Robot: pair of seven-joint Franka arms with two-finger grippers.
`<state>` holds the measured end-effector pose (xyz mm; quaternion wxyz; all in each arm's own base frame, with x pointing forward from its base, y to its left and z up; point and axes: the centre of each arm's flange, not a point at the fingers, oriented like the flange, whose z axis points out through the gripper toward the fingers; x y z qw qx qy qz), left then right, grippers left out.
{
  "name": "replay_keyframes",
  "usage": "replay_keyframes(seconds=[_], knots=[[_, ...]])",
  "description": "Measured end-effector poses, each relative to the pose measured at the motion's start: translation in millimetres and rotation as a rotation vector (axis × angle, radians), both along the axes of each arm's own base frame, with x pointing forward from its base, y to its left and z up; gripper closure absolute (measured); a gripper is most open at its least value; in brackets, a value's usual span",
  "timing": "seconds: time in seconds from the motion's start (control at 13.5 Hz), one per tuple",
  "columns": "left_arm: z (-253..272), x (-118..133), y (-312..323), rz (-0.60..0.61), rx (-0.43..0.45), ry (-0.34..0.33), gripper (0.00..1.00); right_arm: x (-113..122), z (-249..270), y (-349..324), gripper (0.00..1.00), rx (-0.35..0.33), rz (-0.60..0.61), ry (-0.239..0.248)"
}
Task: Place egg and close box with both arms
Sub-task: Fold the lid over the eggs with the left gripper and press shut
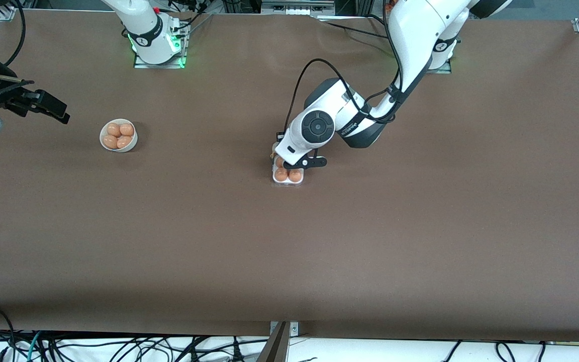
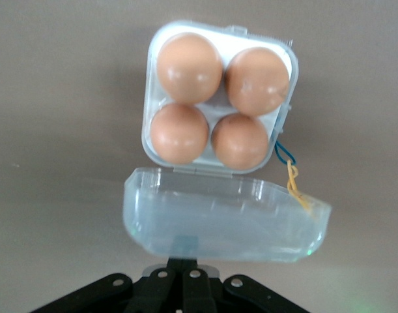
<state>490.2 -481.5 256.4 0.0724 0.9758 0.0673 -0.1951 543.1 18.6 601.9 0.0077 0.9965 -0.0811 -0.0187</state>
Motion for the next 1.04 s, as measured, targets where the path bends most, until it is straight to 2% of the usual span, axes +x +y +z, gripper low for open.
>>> replay_keyframes(seconds=[0.44, 1.04], knots=[[-7, 17, 4, 0.032, -0.008, -0.031, 0.99, 0, 0, -1, 0.00, 0.000, -0.001, 0.001], [-20, 26, 2, 0.045, -0.004, -0.046, 0.99, 0, 0, -1, 0.00, 0.000, -0.002, 0.001]])
